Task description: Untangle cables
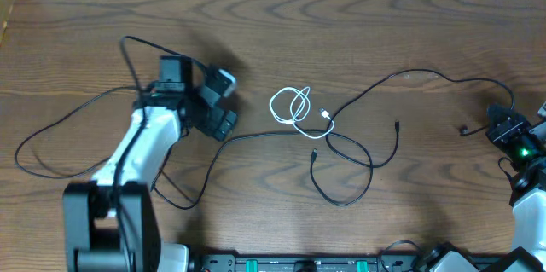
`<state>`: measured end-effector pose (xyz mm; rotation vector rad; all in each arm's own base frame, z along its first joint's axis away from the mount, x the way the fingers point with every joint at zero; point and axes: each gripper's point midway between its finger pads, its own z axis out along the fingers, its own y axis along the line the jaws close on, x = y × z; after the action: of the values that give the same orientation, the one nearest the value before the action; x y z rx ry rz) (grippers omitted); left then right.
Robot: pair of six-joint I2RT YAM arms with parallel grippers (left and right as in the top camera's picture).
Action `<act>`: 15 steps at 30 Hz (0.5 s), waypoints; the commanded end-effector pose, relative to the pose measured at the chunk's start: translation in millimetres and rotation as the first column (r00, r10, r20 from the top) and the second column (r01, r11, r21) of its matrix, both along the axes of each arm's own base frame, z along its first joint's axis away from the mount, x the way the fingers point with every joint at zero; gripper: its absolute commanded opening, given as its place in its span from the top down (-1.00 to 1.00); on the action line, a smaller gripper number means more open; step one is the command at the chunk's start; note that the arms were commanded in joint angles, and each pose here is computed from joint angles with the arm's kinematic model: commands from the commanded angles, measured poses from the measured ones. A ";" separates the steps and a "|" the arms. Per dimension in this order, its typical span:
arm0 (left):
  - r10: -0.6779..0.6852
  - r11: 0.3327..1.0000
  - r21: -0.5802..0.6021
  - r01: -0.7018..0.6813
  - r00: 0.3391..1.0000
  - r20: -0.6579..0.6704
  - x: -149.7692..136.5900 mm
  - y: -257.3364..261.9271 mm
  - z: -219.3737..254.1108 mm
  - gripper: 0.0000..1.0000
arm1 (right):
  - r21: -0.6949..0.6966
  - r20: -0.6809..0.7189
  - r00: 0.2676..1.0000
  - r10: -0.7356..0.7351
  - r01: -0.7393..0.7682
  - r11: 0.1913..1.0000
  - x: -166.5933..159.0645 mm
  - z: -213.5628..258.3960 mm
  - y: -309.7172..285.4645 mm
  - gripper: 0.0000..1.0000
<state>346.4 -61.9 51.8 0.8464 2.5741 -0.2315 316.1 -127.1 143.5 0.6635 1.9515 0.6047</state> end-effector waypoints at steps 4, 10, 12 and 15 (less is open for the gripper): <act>-0.054 0.996 0.070 0.058 0.997 -0.053 -5.2 -3.8 -18.7 -0.93 | -0.022 0.010 1.000 0.021 -0.021 1.000 1.1 4.1 4.1 0.98; -0.138 0.988 0.056 0.143 0.986 -0.091 -19.3 -18.5 -20.9 -0.93 | -0.020 0.008 1.000 0.021 -0.021 1.000 0.8 3.7 4.2 0.98; -0.176 0.982 0.046 0.182 0.979 -0.105 -25.7 -24.4 -21.6 -0.93 | -0.020 0.008 1.000 0.021 -0.021 1.000 0.8 3.7 4.3 0.98; -0.238 0.968 0.055 0.246 0.964 -0.115 -32.5 -30.2 -22.7 -0.93 | -0.020 0.008 1.000 0.021 -0.021 1.000 0.8 3.7 4.3 0.98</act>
<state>314.6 -83.5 25.3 1.1021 2.6432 -0.2518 315.3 -126.4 142.1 0.6699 1.9563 0.6093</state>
